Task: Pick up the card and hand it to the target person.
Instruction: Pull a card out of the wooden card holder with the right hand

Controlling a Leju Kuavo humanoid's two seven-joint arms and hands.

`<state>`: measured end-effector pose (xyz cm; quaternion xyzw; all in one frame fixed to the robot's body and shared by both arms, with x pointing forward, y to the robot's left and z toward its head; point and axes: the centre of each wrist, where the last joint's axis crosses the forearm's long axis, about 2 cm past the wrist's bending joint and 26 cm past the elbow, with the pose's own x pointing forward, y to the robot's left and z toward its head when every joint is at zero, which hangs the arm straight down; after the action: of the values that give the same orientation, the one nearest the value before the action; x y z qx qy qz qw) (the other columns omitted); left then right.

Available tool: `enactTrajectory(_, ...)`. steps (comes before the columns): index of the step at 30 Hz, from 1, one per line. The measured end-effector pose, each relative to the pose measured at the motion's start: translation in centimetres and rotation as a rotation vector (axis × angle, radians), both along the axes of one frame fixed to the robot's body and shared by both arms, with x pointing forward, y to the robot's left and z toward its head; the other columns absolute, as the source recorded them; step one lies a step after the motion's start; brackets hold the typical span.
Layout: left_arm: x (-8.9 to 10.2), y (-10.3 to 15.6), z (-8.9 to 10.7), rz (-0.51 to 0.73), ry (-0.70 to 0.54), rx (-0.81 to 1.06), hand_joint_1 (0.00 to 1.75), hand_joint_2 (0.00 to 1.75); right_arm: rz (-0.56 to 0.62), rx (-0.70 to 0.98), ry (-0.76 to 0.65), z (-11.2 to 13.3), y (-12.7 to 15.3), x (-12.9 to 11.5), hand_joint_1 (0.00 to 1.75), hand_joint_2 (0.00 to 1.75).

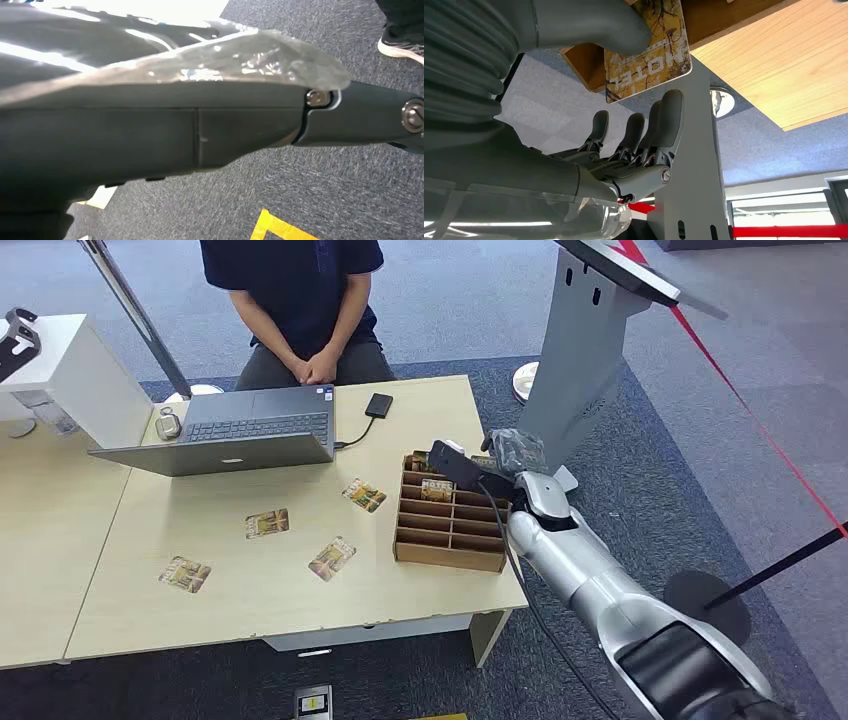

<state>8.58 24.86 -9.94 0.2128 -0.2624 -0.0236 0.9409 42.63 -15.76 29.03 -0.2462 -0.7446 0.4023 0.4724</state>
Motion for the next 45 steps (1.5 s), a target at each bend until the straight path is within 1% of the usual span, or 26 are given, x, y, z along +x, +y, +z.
enactTrajectory(45, 0.0, 0.0, 0.0, 0.0, -0.001, 0.0, 0.0, 0.0, 0.024, 0.003, 0.032, -0.8, 1.1, 0.1, 1.71, 1.75)
